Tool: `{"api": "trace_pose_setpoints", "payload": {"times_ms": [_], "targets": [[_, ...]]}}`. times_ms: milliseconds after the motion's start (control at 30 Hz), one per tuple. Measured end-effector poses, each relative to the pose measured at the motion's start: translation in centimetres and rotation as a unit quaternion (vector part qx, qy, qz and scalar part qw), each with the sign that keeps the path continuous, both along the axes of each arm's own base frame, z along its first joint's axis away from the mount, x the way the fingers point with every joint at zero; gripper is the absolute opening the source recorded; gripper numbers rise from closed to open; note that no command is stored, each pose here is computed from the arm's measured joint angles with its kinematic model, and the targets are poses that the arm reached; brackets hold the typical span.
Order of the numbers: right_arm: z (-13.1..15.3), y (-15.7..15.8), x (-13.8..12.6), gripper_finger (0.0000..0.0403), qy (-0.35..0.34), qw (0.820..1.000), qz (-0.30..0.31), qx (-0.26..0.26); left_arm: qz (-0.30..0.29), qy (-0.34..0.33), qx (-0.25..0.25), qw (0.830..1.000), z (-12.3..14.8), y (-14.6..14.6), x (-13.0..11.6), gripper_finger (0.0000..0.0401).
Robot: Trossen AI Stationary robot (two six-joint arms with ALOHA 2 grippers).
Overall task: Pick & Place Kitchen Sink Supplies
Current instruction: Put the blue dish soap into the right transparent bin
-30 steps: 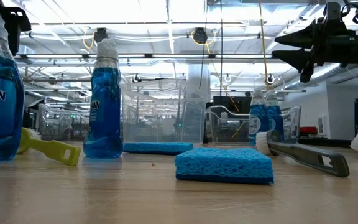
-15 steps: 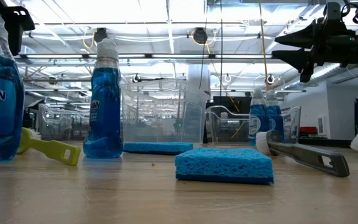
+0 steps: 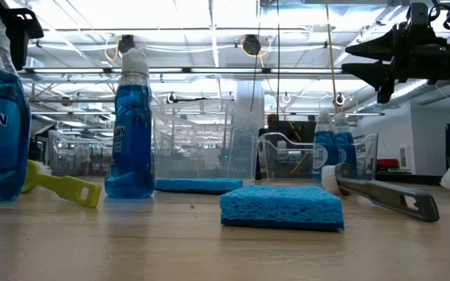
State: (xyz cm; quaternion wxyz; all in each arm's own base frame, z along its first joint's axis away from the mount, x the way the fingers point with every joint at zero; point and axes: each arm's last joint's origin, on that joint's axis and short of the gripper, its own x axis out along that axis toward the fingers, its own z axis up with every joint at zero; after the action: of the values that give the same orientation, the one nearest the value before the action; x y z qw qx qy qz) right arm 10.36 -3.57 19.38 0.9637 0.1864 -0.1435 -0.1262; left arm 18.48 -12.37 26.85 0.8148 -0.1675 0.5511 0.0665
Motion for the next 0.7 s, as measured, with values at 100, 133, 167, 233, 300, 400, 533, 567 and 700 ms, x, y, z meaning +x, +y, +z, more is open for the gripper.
{"api": "trace_pose_setpoints", "payload": {"times_ms": [100,133,167,233,300,400,533,567,700], "targets": [[0.0,0.0,0.0,0.0178,0.0,1.0,0.0,0.0,0.0,0.0,0.0,1.0,0.0,0.0,0.0,0.0365],[0.0,0.0,0.0,0.0178,0.0,1.0,0.0,0.0,-0.002,0.0,0.001,1.0,0.0,0.01,-0.01,0.0365],[0.0,0.0,0.0,0.0178,0.0,1.0,0.0,0.0,-0.003,0.002,0.003,1.0,-0.02,0.02,-0.03,0.0365],[0.0,0.0,0.0,0.0178,0.0,1.0,0.0,0.0,-0.002,0.006,0.005,1.0,-0.05,0.07,-0.11,0.0365],[0.0,0.0,0.0,0.0178,0.0,1.0,0.0,0.0,-0.001,0.006,0.005,1.0,-0.05,0.08,-0.11,0.0365],[0.0,0.0,0.0,0.0178,0.0,1.0,0.0,0.0,-0.001,0.004,0.008,1.0,-0.05,0.09,-0.11,0.0365],[0.0,0.0,0.0,0.0178,0.0,1.0,0.0,0.0,0.0,0.003,0.009,1.0,-0.05,0.1,-0.1,0.0365],[0.0,0.0,0.0,0.0178,0.0,1.0,0.0,0.0,0.001,0.002,0.011,1.0,-0.05,0.12,-0.09,0.0365],[0.0,0.0,0.0,0.0178,0.0,1.0,0.0,0.0,0.003,0.007,0.021,1.0,-0.45,-0.04,0.19,0.0365]]}}
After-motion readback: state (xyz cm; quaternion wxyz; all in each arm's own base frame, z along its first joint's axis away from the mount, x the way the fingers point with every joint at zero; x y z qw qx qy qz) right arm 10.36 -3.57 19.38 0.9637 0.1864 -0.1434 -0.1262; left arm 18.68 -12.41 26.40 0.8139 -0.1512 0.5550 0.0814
